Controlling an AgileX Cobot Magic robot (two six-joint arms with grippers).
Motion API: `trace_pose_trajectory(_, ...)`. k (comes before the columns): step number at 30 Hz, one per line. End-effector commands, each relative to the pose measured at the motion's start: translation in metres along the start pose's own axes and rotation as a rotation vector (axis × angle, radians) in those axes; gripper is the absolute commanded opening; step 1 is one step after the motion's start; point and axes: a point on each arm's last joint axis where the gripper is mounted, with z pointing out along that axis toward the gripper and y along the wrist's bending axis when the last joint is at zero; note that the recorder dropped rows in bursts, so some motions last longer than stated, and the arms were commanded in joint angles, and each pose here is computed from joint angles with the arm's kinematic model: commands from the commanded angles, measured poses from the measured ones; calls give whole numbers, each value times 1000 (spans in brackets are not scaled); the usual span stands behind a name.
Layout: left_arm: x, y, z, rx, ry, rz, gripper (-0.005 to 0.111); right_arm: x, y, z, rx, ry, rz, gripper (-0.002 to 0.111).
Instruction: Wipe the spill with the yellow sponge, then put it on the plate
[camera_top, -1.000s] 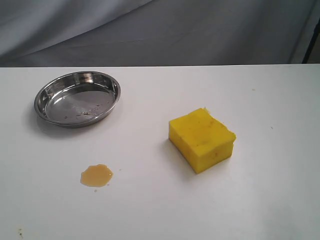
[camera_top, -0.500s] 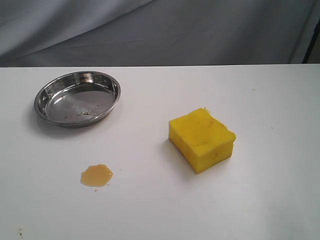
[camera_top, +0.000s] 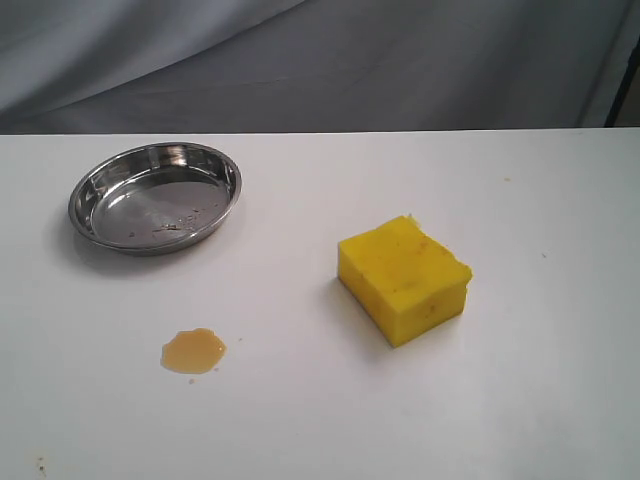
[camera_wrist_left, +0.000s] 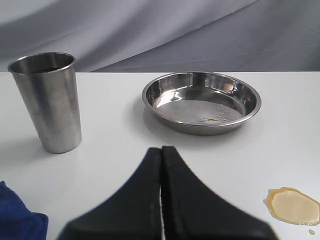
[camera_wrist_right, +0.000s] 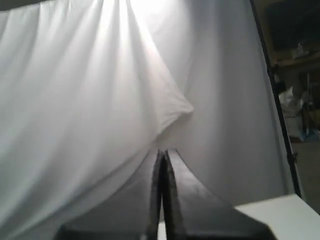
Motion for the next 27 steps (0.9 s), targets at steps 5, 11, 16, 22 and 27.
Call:
trace_pose_trajectory(5, 1, 0, 1, 6, -2, -4, 0, -28, 30, 41, -160, 571, -178, 0)
trace_pose_trajectory(11, 1, 0, 1, 6, -2, -4, 0, -9, 46, 87, -385, 900, -111, 0)
trace_pose_trajectory(16, 1, 0, 1, 6, -2, -4, 0, 26, 39, 120, -411, 1105, -63, 0)
trace_pose_trajectory(22, 1, 0, 1, 6, -2, -4, 0, 60, 52, 140, -492, 1214, -86, 0)
trace_pose_trajectory(27, 1, 0, 1, 6, -2, -2, 0, 82, 82, 152, -564, 1136, -208, 0)
